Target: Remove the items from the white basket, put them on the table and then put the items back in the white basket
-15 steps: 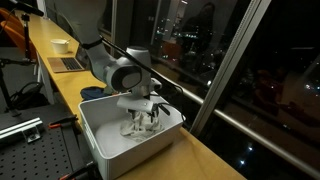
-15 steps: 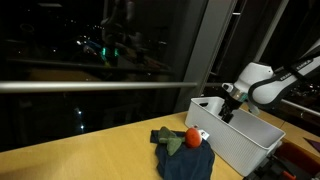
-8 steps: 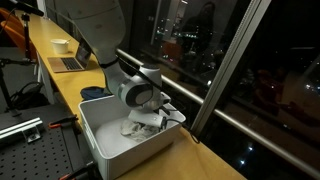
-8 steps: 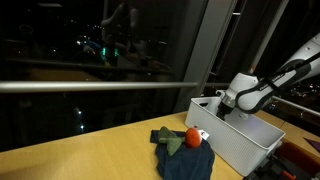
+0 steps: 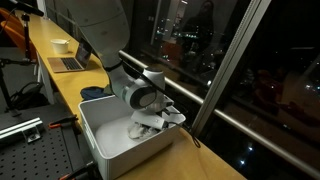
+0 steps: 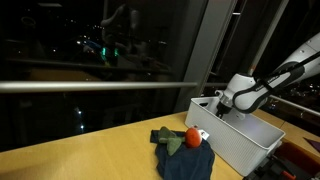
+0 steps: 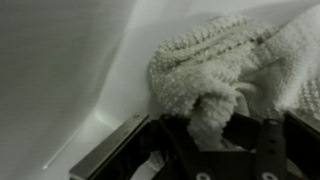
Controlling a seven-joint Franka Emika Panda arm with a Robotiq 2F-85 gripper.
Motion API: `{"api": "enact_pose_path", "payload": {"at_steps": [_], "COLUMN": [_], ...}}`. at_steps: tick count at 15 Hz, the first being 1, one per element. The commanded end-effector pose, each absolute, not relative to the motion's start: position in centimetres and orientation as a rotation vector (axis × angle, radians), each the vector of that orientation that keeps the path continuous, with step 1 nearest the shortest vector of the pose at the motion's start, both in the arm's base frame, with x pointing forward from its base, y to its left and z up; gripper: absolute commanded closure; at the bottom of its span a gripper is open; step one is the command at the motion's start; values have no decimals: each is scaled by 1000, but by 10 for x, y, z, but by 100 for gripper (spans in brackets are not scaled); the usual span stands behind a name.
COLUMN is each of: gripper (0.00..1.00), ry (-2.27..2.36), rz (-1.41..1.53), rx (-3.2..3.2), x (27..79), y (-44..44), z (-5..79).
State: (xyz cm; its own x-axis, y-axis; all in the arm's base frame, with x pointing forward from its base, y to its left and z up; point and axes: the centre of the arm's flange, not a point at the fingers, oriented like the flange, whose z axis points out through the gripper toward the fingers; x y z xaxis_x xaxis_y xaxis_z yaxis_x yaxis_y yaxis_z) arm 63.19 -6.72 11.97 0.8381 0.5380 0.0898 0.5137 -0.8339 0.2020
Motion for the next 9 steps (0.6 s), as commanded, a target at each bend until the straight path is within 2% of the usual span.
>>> {"api": "enact_pose_path", "payload": {"at_steps": [1, 3, 5, 9], "gripper": [95, 100, 96, 96], "ry": [745, 719, 701, 736], "rz": [221, 274, 320, 405], "rx": [2839, 2807, 2769, 2675], "x": [612, 601, 595, 579], "y": [-70, -69, -68, -42], "z": [176, 218, 258, 341]}}
